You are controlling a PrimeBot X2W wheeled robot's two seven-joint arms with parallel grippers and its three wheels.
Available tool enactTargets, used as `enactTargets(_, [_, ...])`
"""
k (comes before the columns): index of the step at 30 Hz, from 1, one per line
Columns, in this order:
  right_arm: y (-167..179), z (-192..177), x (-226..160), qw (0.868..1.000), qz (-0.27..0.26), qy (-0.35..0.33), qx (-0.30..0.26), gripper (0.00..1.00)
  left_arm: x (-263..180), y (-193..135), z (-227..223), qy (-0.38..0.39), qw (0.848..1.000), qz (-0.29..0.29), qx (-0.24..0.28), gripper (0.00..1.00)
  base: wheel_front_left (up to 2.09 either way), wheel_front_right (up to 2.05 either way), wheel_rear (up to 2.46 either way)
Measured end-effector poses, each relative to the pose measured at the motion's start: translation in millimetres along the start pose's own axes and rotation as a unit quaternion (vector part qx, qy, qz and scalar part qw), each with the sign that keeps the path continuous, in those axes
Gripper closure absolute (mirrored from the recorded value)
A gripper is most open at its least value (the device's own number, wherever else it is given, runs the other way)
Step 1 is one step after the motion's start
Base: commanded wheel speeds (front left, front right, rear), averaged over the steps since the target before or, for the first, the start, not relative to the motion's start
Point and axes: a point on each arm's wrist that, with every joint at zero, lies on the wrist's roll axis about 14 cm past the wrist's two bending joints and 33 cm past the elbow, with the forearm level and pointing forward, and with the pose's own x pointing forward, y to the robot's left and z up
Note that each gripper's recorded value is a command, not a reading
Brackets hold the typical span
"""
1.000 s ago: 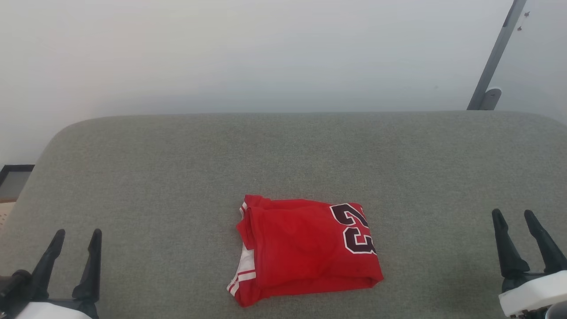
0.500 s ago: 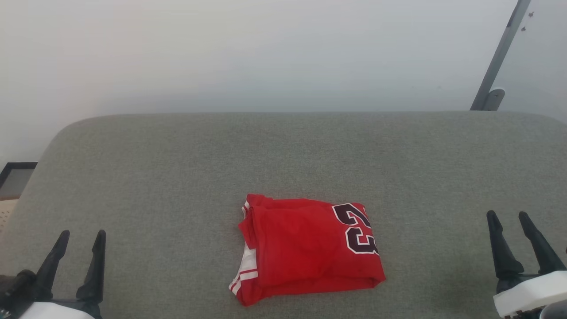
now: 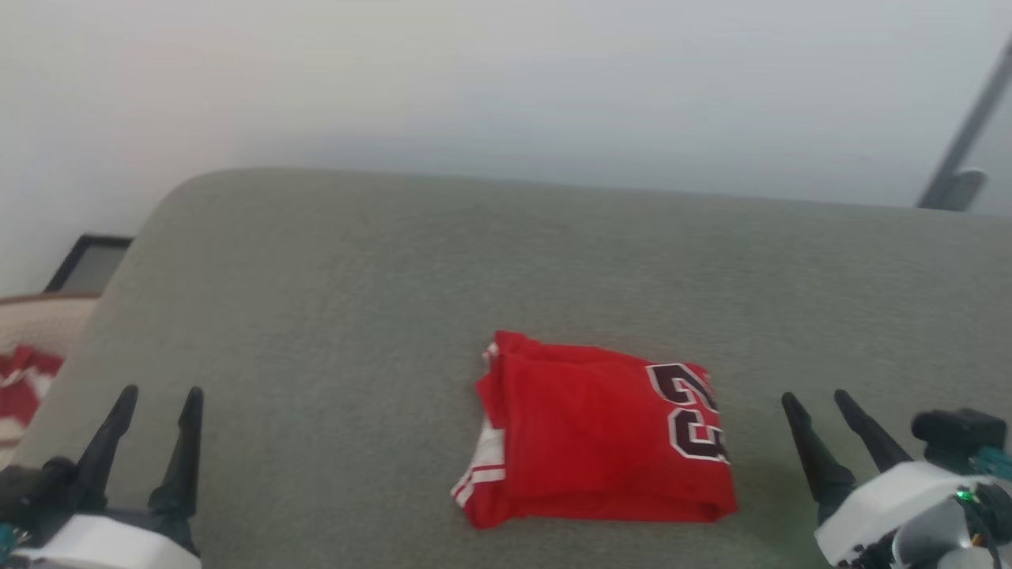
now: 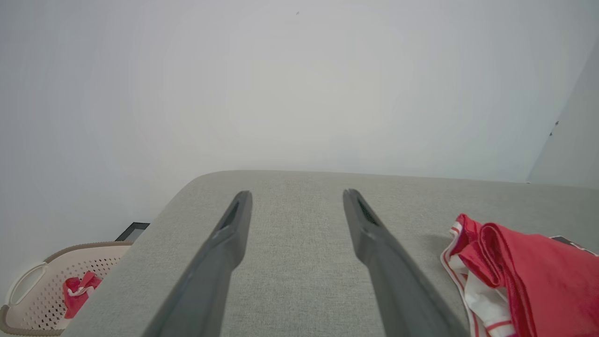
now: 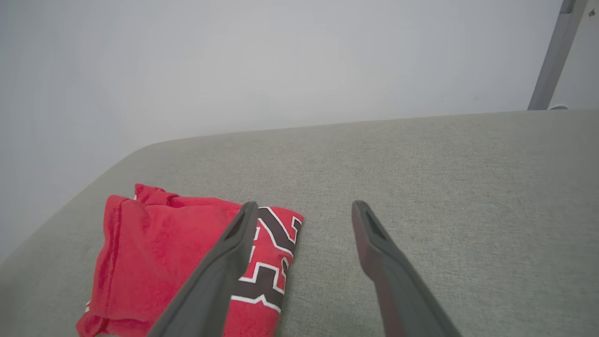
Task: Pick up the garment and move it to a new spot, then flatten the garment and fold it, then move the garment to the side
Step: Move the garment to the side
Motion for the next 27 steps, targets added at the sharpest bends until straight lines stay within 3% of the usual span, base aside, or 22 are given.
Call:
enactTargets(5, [15.1, -28.7, 24.8, 0.997, 0.024, 0.075, -0.001, 0.00, -4.6, 7.9, 2.5, -0.001, 1.000, 0.014, 0.002, 0.00, 0.00, 0.00, 0.00])
enactTargets(11, [19.2, -69.6, 41.0, 0.982, 0.032, 0.184, 0.001, 0.00, -10.3, 15.2, -4.0, 0.012, 0.999, 0.031, 0.002, 0.00, 0.00, 0.00, 0.00])
enactTargets(26, [19.4, -123.7, 59.8, 0.932, 0.028, 0.362, 0.000, 0.00, -5.8, 23.9, -22.4, 0.041, 0.998, 0.051, 0.001, 0.00, 0.00, 0.00, 0.00])
enactTargets(27, [19.4, -123.7, 59.8, 0.932, 0.028, 0.362, 0.000, 0.55, -5.8, 23.9, -22.4, 0.041, 0.998, 0.051, 0.001, 0.00, 0.00, 0.00, 0.00])
